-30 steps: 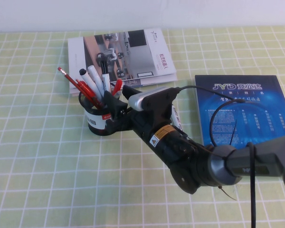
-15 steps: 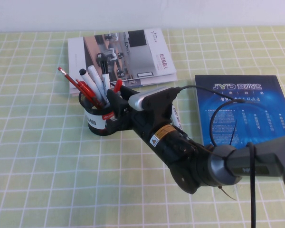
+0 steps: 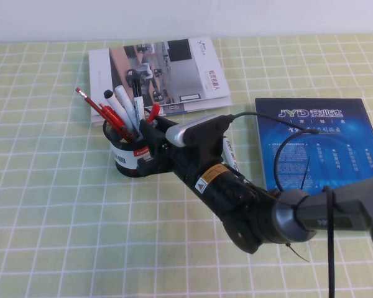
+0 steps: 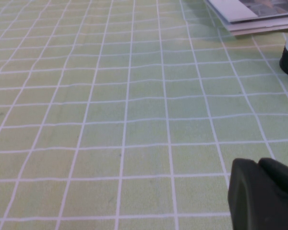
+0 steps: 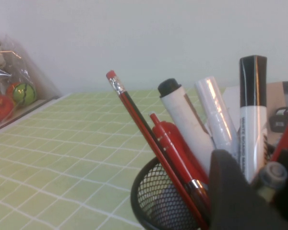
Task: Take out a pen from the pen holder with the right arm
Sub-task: 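Take a marker out of the pen holder and lay it on the table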
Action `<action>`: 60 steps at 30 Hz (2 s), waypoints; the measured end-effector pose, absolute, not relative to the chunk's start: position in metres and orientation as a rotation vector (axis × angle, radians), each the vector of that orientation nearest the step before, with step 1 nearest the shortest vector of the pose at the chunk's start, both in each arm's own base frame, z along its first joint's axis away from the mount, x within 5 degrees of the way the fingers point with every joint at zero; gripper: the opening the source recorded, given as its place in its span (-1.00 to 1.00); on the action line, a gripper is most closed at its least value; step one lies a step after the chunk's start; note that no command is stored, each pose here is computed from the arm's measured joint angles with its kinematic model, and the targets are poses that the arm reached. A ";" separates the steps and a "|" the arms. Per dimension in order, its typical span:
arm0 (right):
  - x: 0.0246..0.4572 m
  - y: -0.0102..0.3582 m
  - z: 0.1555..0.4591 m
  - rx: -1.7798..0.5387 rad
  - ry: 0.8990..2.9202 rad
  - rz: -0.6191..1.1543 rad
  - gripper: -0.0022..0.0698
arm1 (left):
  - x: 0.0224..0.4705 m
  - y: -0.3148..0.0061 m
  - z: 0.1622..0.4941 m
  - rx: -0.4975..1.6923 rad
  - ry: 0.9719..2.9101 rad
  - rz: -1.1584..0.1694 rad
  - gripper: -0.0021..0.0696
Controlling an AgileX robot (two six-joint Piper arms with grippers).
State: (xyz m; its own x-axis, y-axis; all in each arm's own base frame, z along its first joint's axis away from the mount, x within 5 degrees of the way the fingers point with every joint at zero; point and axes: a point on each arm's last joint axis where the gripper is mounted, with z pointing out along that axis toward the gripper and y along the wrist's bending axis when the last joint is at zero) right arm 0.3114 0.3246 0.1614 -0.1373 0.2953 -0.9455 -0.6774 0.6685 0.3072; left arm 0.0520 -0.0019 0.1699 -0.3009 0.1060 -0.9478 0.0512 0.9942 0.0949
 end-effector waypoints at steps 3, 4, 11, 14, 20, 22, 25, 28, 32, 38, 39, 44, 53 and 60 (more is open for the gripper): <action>0.311 0.325 0.161 -0.337 1.489 0.866 -0.48 | 0.052 -0.002 0.170 0.114 1.877 0.054 -0.96; 0.311 0.325 0.161 -0.338 1.489 0.866 -0.51 | 0.052 -0.002 0.170 0.114 1.877 0.054 -0.96; 0.311 0.325 0.161 -0.339 1.493 0.865 -0.81 | 0.052 -0.002 0.170 0.114 1.877 0.054 -0.96; 0.311 0.325 0.161 -0.339 1.493 0.865 -0.81 | 0.052 -0.002 0.170 0.114 1.877 0.054 -0.96; 0.311 0.324 0.166 -0.349 1.519 0.854 -0.81 | 0.052 -0.002 0.170 0.114 1.877 0.054 -0.96; 0.310 0.324 0.172 -0.362 1.530 0.841 -0.81 | 0.052 -0.002 0.170 0.114 1.877 0.054 -0.96; 0.309 0.323 0.185 -0.378 1.527 0.827 -0.81 | 0.052 -0.002 0.170 0.114 1.877 0.054 -0.96; 0.307 0.321 0.201 -0.394 1.510 0.812 -0.81 | 0.052 -0.002 0.170 0.114 1.877 0.054 -0.96; 0.303 0.317 0.223 -0.415 1.497 0.794 -0.81 | 0.052 -0.002 0.170 0.114 1.877 0.054 -0.96; 0.294 0.309 0.257 -0.473 1.523 0.747 -0.81 | 0.052 -0.002 0.170 0.114 1.877 0.054 -0.96; 0.293 0.307 0.262 -0.484 1.525 0.738 -0.81 | 0.052 -0.002 0.170 0.114 1.877 0.054 -0.96; 0.281 0.296 0.295 -0.521 1.534 0.713 -0.81 | 0.052 -0.002 0.170 0.114 1.877 0.054 -0.96; 0.254 0.268 0.341 -0.657 1.592 0.606 -0.81 | 0.052 -0.002 0.170 0.114 1.877 0.054 -0.96; 0.255 0.241 0.333 -0.661 1.894 0.587 -0.81 | 0.052 -0.002 0.170 0.114 1.877 0.054 -0.96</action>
State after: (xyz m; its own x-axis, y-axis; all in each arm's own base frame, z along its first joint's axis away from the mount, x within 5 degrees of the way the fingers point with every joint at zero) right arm 0.2549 0.2412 0.3333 -0.3467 -0.1848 -0.9196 -0.6727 0.7322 0.1064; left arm 0.0520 -0.0019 0.1699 -0.3009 0.1060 -0.9478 0.0512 0.9942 0.0949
